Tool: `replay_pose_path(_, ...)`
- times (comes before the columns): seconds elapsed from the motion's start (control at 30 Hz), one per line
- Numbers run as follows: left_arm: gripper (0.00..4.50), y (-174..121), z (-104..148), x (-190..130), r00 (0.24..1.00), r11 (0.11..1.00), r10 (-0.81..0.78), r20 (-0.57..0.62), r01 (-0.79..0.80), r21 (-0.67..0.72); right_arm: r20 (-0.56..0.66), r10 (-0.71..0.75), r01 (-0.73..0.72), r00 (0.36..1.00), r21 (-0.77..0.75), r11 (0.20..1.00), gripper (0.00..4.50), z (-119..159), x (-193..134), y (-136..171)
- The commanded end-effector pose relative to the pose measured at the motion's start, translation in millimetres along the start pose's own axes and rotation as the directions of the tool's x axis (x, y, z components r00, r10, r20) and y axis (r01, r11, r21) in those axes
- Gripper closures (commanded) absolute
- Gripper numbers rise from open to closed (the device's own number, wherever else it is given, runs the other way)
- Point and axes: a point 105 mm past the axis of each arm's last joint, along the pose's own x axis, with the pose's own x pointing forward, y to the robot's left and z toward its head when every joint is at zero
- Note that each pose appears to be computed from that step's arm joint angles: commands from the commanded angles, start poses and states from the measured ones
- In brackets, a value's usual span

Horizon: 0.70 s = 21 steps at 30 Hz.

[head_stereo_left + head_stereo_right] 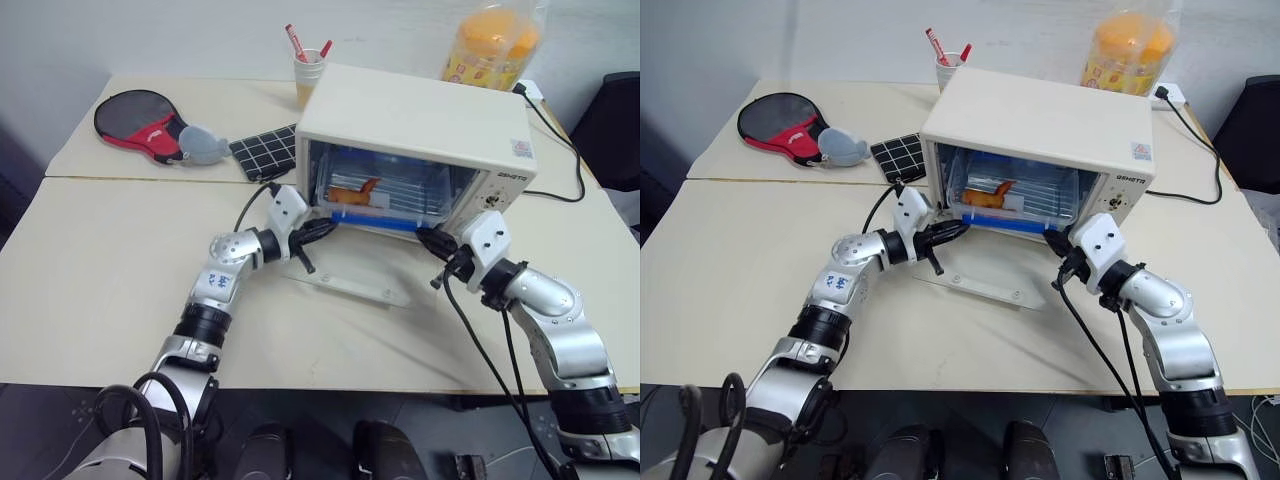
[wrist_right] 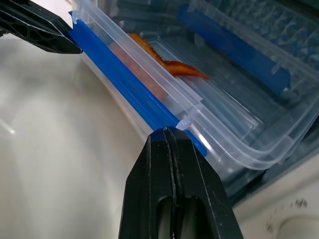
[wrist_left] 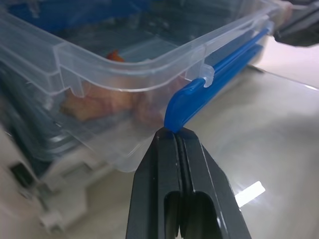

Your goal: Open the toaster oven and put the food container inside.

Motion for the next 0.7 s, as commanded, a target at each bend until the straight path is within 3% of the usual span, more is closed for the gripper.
replay_pose_path(0.03, 4.50, 8.9, 18.1, 11.3, 0.996, 0.997, 0.067, 0.064, -0.069, 0.030, 0.055, -0.078, 0.080, 0.995, -0.037, 0.996, 4.48, 9.5, 7.6, -17.0)
replay_pose_path(0.2, 4.50, 15.9, 23.7, 20.1, 0.987, 0.991, 0.132, 0.088, -0.134, 0.019, 0.086, -0.116, 0.120, 0.989, -0.040, 0.992, 4.48, 12.7, 18.4, -25.9)
replay_pose_path(0.3, 4.50, 11.5, 31.3, 16.1, 0.993, 0.994, 0.081, 0.084, -0.087, 0.069, 0.095, -0.036, 0.040, 0.995, -0.033, 0.999, 4.48, 16.3, 14.4, -14.2)
replay_pose_path(0.43, 4.50, 5.6, 37.4, -9.2, 0.998, 0.995, -0.031, 0.059, 0.025, 0.097, 0.099, 0.061, -0.062, 0.993, 0.004, 0.998, 4.48, 23.5, -5.7, -1.5)
replay_pose_path(0.7, 4.50, 21.3, 31.4, -70.8, 0.996, 0.994, -0.090, -0.028, 0.091, 0.058, 0.011, 0.090, -0.091, 0.996, 0.048, 0.995, 4.48, 17.9, -53.5, -6.7)
